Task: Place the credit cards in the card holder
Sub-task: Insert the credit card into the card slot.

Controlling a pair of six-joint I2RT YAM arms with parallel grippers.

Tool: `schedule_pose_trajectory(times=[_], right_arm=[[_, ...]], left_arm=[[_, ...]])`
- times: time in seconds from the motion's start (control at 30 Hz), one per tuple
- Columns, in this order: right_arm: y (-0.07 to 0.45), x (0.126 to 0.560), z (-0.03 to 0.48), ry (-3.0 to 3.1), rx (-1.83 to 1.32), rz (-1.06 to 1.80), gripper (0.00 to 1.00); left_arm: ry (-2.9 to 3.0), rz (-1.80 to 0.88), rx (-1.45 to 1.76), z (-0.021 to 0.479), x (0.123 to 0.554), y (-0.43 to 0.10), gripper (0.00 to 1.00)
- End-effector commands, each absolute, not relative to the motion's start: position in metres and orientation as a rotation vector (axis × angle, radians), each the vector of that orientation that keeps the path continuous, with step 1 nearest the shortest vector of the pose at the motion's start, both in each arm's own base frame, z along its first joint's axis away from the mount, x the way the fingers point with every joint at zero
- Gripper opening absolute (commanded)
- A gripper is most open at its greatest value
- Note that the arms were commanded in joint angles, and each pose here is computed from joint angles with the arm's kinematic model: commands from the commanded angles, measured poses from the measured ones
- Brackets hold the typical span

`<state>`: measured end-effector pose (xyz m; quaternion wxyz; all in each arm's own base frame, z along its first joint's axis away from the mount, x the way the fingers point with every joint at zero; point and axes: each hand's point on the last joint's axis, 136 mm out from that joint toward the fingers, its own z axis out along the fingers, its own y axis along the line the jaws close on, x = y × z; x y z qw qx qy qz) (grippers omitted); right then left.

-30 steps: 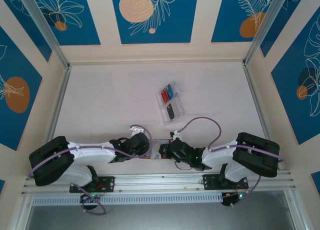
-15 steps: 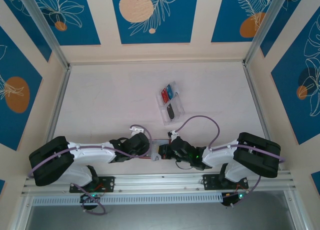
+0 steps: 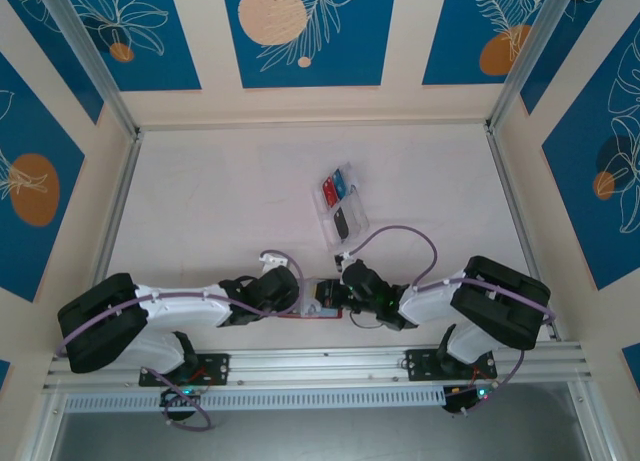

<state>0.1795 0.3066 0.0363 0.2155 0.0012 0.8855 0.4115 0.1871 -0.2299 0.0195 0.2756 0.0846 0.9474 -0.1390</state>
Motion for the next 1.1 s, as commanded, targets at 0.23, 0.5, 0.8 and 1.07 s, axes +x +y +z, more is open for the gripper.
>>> schedule_pose_trajectory(times=[0.23,0.5,0.8,1.07], right_arm=[[0.298,0.184,0.010,2.526,0.059,1.000,0.00],[0.301,0.181,-0.005,2.558,0.073,0.966,0.00],[0.302,0.178,-0.006,2.570,0.047,0.906,0.00],[0.299,0.175,-0.004,2.575,0.055,0.887,0.00]], left_arm=[[2.642,-0.345,0.278,0.010,0.161,-0.210,0.47],[2.623,-0.337,0.271,0.021,0.161,-0.204,0.47],[2.622,-0.311,0.285,0.023,0.160,-0.197,0.31],[2.644,-0.271,0.315,0.014,0.162,-0.199,0.21]])
